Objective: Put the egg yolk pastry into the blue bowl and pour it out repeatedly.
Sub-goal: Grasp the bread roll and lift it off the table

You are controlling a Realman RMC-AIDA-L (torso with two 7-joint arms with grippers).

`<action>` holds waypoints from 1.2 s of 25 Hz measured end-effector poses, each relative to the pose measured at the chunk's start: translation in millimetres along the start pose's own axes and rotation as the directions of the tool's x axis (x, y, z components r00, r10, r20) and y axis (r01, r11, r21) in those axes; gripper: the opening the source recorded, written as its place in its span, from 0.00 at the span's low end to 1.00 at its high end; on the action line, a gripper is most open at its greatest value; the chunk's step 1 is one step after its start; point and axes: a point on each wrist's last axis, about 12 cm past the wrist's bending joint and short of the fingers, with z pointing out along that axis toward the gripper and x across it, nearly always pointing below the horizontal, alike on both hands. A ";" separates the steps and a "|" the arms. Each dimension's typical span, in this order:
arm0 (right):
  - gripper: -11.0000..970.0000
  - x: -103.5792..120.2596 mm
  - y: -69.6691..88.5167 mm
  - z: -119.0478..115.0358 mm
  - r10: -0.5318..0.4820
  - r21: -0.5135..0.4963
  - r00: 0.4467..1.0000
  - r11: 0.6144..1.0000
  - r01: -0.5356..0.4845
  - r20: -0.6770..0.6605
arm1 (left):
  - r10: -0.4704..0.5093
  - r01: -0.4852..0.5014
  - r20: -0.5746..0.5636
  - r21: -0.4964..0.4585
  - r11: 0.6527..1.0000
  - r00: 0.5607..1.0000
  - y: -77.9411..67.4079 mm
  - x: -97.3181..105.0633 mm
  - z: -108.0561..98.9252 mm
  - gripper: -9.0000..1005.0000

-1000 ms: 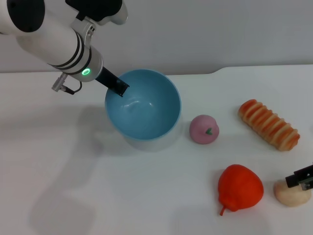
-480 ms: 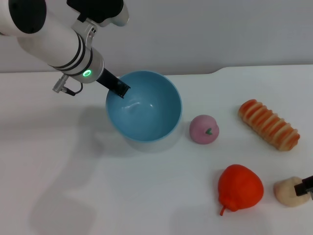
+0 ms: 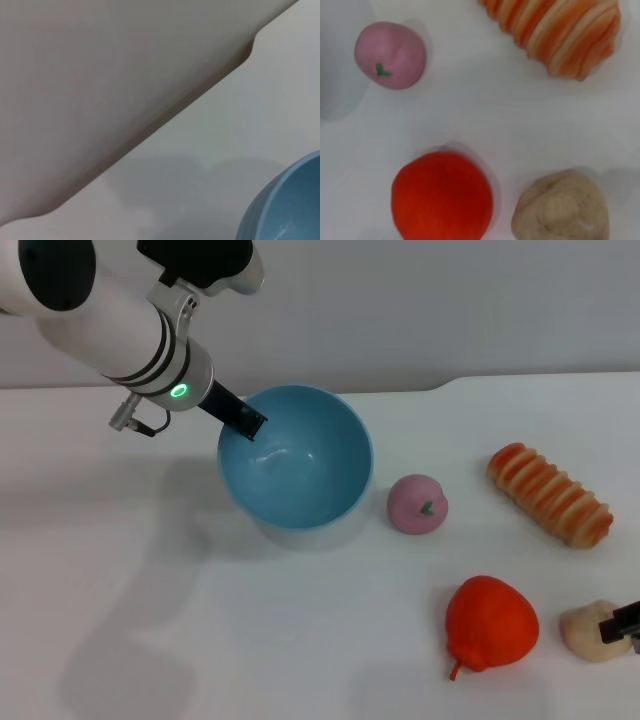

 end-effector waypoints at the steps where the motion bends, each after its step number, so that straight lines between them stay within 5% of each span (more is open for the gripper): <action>1: 0.42 -0.4 -0.9 0.7 0.003 0.003 1.000 1.000 -0.003 0.006 | -0.001 0.001 0.000 0.000 1.000 1.000 0.2 0.5 0.2 0.01; 30: 0.38 -4.0 -0.7 20.8 0.030 0.048 0.999 0.998 -0.029 -0.020 | 0.000 0.000 0.018 -0.017 1.000 1.000 3.7 0.1 2.7 0.01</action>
